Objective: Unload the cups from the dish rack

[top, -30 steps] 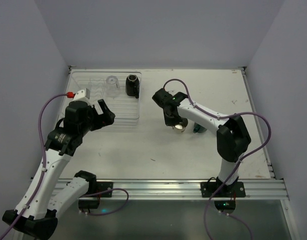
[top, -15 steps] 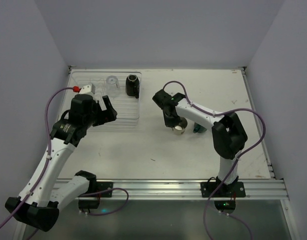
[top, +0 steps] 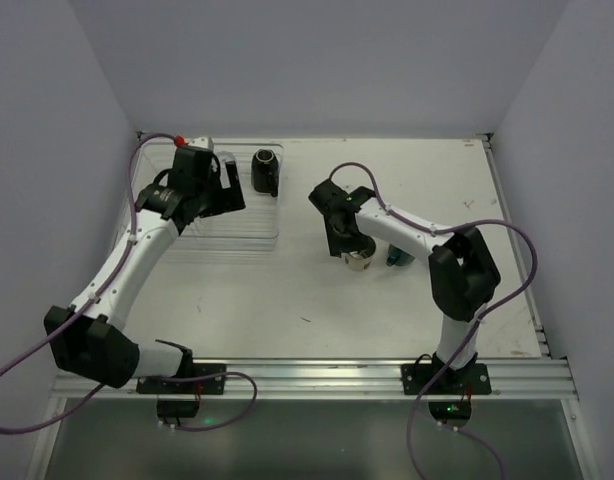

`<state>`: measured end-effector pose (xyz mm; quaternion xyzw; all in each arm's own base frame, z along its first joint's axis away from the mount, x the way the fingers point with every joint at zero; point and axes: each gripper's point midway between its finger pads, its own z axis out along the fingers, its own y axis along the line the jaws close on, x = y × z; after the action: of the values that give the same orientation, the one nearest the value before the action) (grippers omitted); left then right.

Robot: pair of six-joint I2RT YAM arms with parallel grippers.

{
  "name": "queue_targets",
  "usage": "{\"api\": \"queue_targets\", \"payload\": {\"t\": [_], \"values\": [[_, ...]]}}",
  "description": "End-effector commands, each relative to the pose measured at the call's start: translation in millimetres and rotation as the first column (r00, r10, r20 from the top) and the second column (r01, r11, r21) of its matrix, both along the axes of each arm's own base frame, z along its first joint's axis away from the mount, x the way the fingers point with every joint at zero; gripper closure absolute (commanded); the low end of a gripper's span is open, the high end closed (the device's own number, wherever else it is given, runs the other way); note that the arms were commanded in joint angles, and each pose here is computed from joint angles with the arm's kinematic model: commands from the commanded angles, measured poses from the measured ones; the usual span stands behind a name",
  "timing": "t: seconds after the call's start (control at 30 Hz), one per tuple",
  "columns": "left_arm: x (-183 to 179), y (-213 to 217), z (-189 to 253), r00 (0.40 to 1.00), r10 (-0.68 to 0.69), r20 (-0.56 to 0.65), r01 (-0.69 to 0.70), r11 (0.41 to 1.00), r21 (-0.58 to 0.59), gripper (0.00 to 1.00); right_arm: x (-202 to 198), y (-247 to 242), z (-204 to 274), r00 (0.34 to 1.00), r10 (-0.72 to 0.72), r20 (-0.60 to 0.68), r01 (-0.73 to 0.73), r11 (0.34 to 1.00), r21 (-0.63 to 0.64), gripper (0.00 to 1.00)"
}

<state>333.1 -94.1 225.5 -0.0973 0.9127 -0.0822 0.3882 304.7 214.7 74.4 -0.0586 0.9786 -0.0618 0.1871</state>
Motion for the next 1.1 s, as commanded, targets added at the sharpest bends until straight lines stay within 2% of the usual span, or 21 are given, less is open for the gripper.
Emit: {"api": "queue_targets", "payload": {"t": [0.0,0.03,0.13,0.27,0.33,0.37,0.4,0.43,0.47,0.53,0.57,0.63,0.67,0.8,1.07], "values": [[35,3,10,0.999,0.005,0.049,-0.008,0.999,0.052,0.00,5,-2,36,0.996,0.002,0.089,-0.006,0.999,0.054,0.48],[44,1,-3,1.000,0.000,0.011,-0.001,0.998,0.070,0.00,4,-1,40,0.995,0.007,0.096,-0.013,0.998,0.065,0.46],[66,-4,-9,1.000,-0.003,0.001,0.003,0.996,0.085,0.00,3,-2,59,0.992,0.009,0.129,-0.020,0.996,0.085,0.42],[102,9,-2,0.997,0.075,0.034,-0.079,0.987,0.140,0.00,-8,-1,93,0.978,0.009,0.206,-0.041,0.988,0.147,0.39],[117,20,-23,0.992,0.118,-0.034,-0.109,0.977,0.185,0.00,-19,4,101,0.974,0.024,0.227,-0.066,0.982,0.179,0.39],[130,22,-9,0.991,0.133,-0.006,-0.130,0.974,0.188,0.00,-22,4,105,0.970,0.026,0.240,-0.073,0.979,0.188,0.39],[135,27,-14,0.988,0.149,-0.030,-0.140,0.969,0.206,0.00,-30,1,113,0.966,0.024,0.259,-0.080,0.975,0.206,0.39],[144,28,-32,0.986,0.153,-0.068,-0.134,0.965,0.226,0.00,-34,1,117,0.961,0.028,0.275,-0.090,0.972,0.216,0.39],[157,28,-18,0.987,0.158,-0.035,-0.147,0.966,0.215,0.00,-38,1,120,0.958,0.026,0.285,-0.094,0.969,0.228,0.39],[172,30,-36,0.984,0.164,-0.069,-0.144,0.963,0.228,0.00,-49,-1,128,0.949,0.029,0.313,-0.114,0.960,0.257,0.38],[183,30,-26,0.986,0.166,-0.036,-0.154,0.964,0.215,0.00,-52,-3,130,0.946,0.027,0.322,-0.118,0.957,0.266,0.38],[194,31,-45,0.982,0.175,-0.076,-0.153,0.960,0.232,0.00,-60,-8,135,0.940,0.016,0.341,-0.123,0.948,0.294,0.38],[202,33,-36,0.982,0.183,-0.052,-0.167,0.960,0.226,0.00,-63,-10,135,0.938,0.015,0.345,-0.127,0.945,0.303,0.38],[215,34,-46,0.979,0.202,-0.035,-0.189,0.956,0.224,0.00,-78,-22,133,0.930,0.007,0.369,-0.140,0.932,0.335,0.38],[213,48,-62,0.967,0.251,-0.039,-0.231,0.932,0.278,0.00,-90,-30,139,0.918,-0.008,0.397,-0.159,0.909,0.385,0.38]]}}
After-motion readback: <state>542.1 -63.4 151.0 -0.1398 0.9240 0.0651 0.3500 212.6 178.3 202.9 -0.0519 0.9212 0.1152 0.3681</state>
